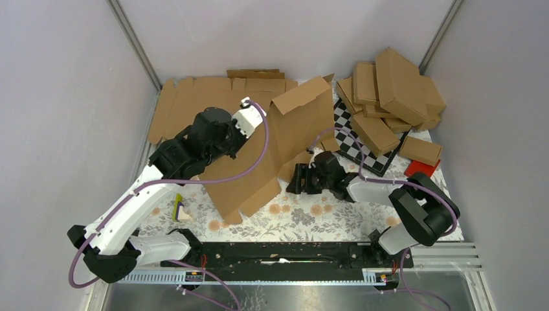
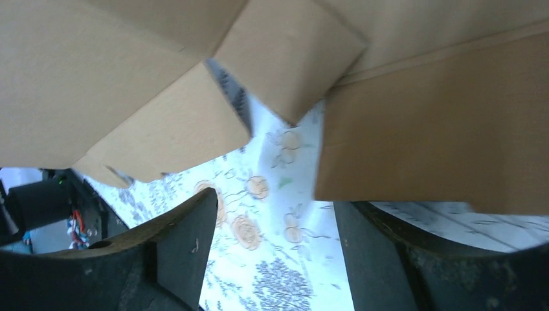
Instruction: Fold the paper box
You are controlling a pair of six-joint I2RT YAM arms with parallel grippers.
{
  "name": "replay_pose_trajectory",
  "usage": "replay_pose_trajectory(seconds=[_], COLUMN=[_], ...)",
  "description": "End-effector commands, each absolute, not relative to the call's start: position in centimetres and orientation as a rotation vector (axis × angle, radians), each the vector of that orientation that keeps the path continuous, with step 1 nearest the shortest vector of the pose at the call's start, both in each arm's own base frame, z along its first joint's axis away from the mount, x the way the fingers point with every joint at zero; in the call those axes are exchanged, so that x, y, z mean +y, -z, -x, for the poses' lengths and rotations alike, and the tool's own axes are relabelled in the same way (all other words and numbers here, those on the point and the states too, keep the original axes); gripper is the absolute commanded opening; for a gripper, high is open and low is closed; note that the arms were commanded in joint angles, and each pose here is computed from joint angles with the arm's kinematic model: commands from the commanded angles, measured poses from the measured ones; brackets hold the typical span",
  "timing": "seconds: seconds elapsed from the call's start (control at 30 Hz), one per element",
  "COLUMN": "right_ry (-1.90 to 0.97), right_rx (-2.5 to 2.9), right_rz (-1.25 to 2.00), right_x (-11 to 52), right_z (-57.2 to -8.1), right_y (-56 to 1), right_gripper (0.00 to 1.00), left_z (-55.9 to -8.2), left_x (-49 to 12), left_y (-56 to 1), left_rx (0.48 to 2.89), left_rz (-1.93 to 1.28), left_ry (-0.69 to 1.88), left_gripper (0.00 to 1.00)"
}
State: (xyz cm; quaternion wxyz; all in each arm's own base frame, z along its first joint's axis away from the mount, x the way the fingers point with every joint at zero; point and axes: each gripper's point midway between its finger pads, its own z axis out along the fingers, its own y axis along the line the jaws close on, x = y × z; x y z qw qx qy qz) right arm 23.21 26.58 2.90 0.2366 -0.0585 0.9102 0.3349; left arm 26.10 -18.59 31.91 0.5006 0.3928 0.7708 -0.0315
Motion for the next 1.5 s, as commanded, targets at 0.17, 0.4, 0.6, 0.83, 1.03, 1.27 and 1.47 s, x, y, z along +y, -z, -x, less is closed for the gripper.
replay_pose_trajectory(seconds=[0.17,0.4,0.6,0.83,1.03,1.27,1.47], right_ry=[-1.006,-0.855,-0.677,-0.865,-1.004,-0.892,-0.726], right_rx=[2.504,2.398,2.108,1.663,1.600,1.759,1.703], right_rz=[0.236,0.238,0.209,0.414,0.704,0.658,0.565], right_x=[29.9,28.5,27.7,31.1,38.3,40.4,36.2], right_z=[-19.2,-21.6,-27.2,-27.9,-26.6,-28.2,-29.0], right_y=[-1.9,-4.4,-7.9,-11.1,-6.2,-2.9,-5.3], right_gripper=[0.73,0.81,1.00,1.00,1.00,1.00,1.00], left_z=[-28.0,-27.8,-27.6,-27.4,-27.8,-27.7,-28.0], left_x=[-17.8,-17.6,-18.0,-17.5,-17.0,-16.6,-16.4], left_y=[-34.0,-34.3,-34.5,-34.8,-34.8,-35.3,-35.2], left_rx=[1.815,1.796,1.782,1.767,1.768,1.768,1.774], left_rz=[-0.777,-0.773,-0.785,-0.787,-0.790,-0.777,-0.773], left_ry=[0.015,0.023,0.056,0.040,-0.004,-0.017,-0.033], left_gripper=[0.00,0.00,0.00,0.00,0.00,0.00,0.00])
